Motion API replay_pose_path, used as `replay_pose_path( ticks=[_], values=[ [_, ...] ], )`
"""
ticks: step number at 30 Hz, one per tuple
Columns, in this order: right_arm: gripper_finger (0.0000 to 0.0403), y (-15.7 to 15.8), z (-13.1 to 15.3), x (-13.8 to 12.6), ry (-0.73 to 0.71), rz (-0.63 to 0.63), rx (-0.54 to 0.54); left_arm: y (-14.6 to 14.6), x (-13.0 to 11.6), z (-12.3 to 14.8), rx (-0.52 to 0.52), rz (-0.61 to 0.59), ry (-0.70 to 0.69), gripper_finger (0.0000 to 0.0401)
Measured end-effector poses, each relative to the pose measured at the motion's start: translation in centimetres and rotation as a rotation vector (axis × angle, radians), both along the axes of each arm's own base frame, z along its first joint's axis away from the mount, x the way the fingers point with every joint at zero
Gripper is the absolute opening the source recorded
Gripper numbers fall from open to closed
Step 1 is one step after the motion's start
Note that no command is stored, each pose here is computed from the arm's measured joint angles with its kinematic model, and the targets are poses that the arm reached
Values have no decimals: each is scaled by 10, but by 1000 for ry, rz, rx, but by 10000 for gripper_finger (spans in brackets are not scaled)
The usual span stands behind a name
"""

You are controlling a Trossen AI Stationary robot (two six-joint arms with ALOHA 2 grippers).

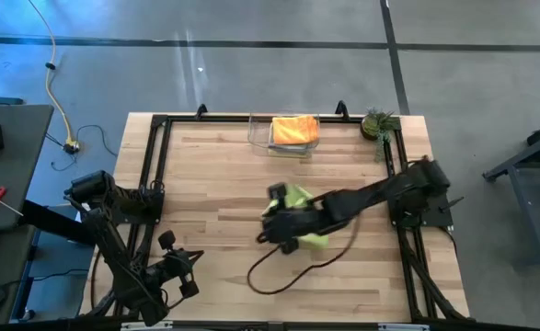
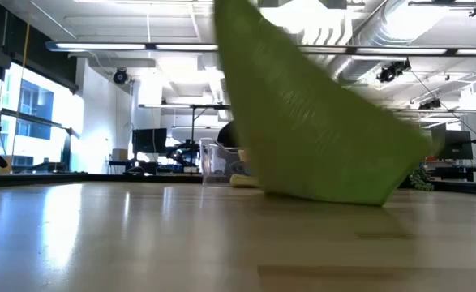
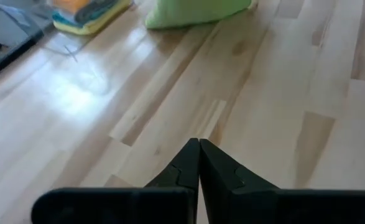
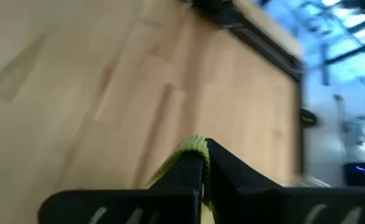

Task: Fold microfiber towels
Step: Fold the green towel on the table

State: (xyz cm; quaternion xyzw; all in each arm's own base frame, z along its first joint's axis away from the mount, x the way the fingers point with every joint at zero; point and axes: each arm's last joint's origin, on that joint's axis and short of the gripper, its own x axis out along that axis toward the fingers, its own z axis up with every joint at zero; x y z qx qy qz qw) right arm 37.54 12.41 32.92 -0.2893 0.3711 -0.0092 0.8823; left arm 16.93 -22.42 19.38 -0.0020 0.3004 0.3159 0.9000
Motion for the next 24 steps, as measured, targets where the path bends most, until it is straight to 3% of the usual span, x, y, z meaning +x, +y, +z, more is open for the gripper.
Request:
replay_pose_path(
  ticks=[7, 12, 16, 20, 24],
  values=[
    [0, 12, -83, 59, 67, 183, 110, 0, -2, -10, -37, 3, -30, 2],
    [8, 18, -115, 76, 95, 287, 215, -1, -2, -11, -60, 15, -23, 4],
    [58, 23, -115, 74, 120, 277, 281, -1, -2, -11, -62, 15, -20, 18],
    [121, 21, -85, 63, 180, 215, 327, 2, 2, -11, -42, 15, -4, 42],
    [133, 19, -63, 42, 254, 172, 305, 6, 10, -11, -7, -10, 41, 44]
  ],
)
